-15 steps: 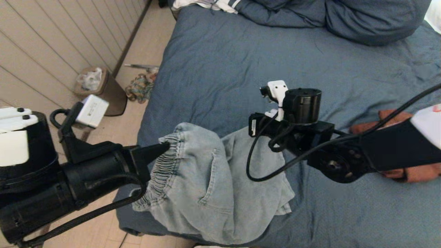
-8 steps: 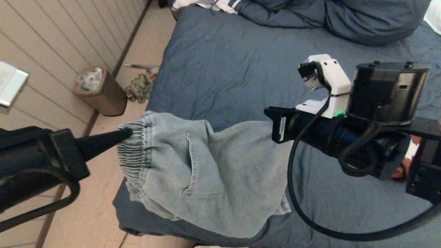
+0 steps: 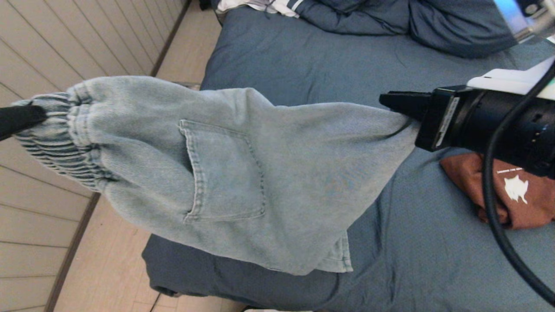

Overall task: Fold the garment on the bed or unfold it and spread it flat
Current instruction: Unford the blue shorts

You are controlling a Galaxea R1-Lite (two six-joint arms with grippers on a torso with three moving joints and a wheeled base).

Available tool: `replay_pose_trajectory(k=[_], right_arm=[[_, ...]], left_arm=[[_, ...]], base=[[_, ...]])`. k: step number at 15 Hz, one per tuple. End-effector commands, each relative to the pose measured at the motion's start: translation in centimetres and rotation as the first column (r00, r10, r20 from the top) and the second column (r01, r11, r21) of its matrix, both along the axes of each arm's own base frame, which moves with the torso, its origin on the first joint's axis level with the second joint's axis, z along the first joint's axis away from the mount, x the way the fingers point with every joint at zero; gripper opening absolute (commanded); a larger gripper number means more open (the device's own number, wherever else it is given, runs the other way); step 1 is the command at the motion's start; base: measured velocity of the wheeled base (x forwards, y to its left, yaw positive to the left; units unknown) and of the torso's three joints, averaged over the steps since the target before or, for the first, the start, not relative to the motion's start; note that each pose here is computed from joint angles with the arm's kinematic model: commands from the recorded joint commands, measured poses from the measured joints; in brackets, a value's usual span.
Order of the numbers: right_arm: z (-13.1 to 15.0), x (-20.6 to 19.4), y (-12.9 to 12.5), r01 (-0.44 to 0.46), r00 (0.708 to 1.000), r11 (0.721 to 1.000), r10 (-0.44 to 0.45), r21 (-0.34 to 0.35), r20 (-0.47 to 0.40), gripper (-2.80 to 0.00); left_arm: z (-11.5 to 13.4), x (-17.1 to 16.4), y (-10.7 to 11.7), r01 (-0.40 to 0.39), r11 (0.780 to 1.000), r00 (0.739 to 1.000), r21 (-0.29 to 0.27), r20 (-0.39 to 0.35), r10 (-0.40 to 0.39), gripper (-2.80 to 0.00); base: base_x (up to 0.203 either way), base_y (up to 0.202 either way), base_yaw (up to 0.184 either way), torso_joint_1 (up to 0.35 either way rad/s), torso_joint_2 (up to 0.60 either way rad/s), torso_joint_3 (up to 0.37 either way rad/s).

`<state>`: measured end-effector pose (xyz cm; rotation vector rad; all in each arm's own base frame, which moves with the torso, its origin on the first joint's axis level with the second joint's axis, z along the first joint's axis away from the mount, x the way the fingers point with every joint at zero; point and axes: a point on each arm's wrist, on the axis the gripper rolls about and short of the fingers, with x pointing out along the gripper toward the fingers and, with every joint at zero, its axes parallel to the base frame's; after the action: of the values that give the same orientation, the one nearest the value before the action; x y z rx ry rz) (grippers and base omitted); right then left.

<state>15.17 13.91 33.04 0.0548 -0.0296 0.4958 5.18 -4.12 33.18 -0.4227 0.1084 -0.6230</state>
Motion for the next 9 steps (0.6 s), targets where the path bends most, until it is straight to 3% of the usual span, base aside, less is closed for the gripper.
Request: replay_pose_trajectory(k=[1,2,9], right_arm=[[1.4,-2.2,-1.6,-0.021,0.999,0.999,0.020,0.032,0.033,-2.80],[1.8,-3.0,-2.0,-0.036,0.999,0.999,0.035,0.033,0.036,-2.80],[4.6,-6.1,-4.1,-0.094,0.995,0.995,0.092,0.035,0.048,-2.80]], left_arm=[[0.5,-2.1,1.7,-0.001,1.000,1.000,-0.017,0.026,0.001,-2.80],[0.4,-2.5,2.1,0.000,1.000,0.999,-0.004,0.032,0.001,-2.80],[3.8,-5.8,4.8,0.000,0.999,0.993,-0.049,0.115,0.006,-2.80]], base=[[0.000,0.000,0.000,0.000,0.00,0.000],[0.000,0.000,0.000,0.000,0.00,0.000],[0.000,0.000,0.000,0.000,0.00,0.000]])
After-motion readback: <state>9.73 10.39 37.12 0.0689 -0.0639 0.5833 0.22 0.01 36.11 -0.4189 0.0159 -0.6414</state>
